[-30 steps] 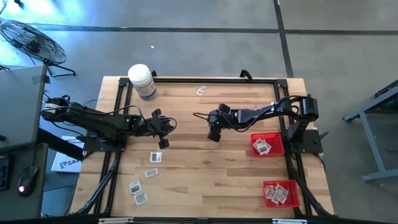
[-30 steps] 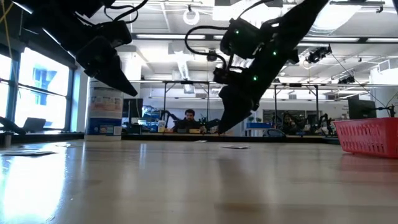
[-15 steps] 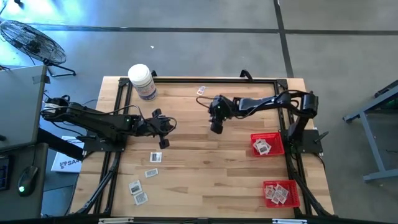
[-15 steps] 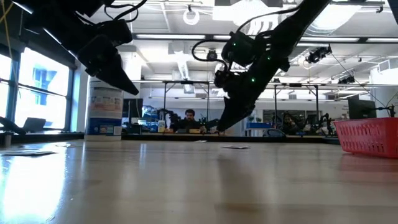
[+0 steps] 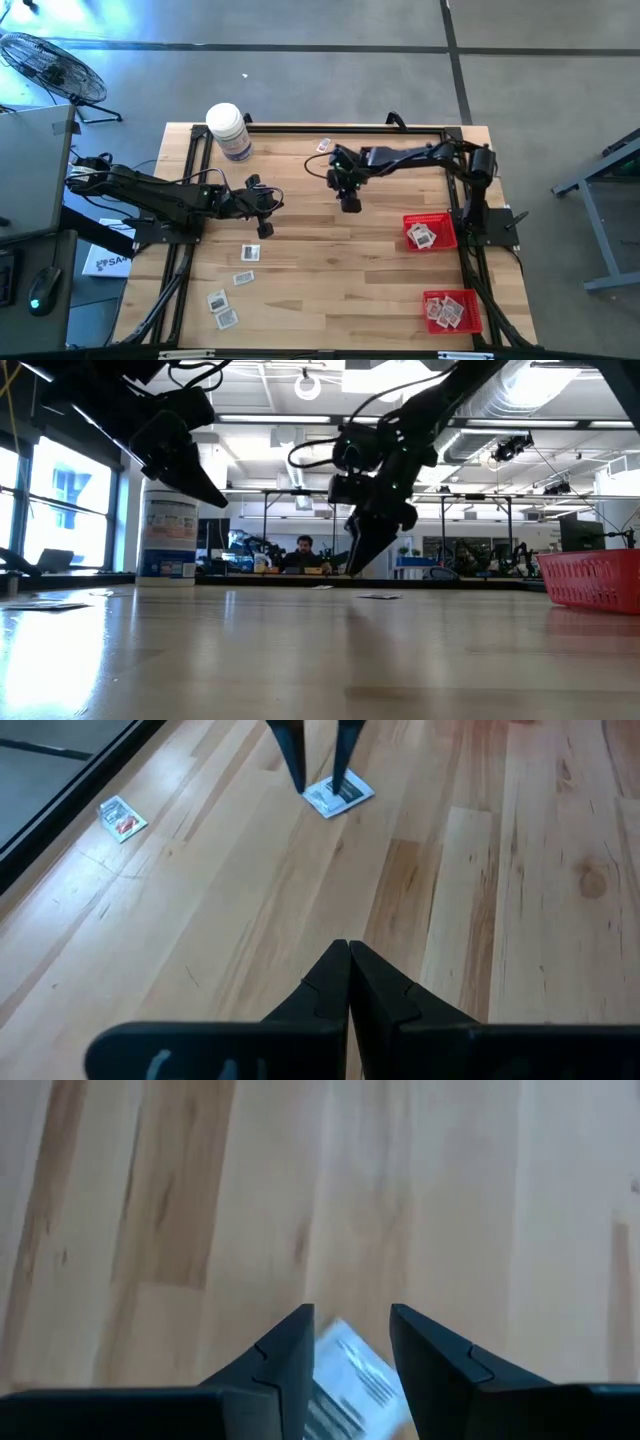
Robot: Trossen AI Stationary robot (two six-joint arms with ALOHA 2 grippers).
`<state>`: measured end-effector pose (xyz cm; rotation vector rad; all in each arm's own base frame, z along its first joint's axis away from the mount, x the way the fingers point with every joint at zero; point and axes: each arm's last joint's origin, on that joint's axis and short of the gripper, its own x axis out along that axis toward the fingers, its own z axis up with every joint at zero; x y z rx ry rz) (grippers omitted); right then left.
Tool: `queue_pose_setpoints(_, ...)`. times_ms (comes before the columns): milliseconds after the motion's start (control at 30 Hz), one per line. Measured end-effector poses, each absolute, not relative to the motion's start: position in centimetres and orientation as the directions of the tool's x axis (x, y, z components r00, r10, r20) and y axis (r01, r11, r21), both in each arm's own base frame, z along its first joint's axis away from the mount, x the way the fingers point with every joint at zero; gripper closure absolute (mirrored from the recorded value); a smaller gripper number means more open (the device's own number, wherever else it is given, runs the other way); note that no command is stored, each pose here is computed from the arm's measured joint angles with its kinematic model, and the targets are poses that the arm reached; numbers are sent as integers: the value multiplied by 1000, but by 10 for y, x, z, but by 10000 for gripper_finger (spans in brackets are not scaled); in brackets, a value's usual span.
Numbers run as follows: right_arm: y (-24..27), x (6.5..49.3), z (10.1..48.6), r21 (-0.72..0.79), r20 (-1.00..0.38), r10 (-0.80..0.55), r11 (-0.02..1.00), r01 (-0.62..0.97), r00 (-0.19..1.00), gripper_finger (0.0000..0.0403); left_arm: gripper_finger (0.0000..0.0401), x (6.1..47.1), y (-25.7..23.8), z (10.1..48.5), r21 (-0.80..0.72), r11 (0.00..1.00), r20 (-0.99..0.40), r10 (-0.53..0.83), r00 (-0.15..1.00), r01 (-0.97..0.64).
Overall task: Pick & Place First Aid Supplies
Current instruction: Put the black towelette pack into the top red basket
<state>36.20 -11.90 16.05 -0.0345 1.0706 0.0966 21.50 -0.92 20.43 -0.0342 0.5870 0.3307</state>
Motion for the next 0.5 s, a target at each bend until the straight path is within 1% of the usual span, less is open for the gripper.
queue_pose_setpoints(167, -126, 364, 164, 15, -904, 75, 989, -144, 420, 277, 401, 215, -9, 204, 62, 946, -548, 298, 782, -317)
queue_pose_setpoints(367, -127, 371, 141, 26, -914, 107, 978, -206, 392, 277, 401, 215, -9, 204, 64, 945, -547, 302, 781, -320)
queue_pose_setpoints(500, -128, 370, 134, -16, -933, 71, 971, -238, 353, 277, 401, 215, -9, 204, 68, 943, -546, 308, 779, -325)
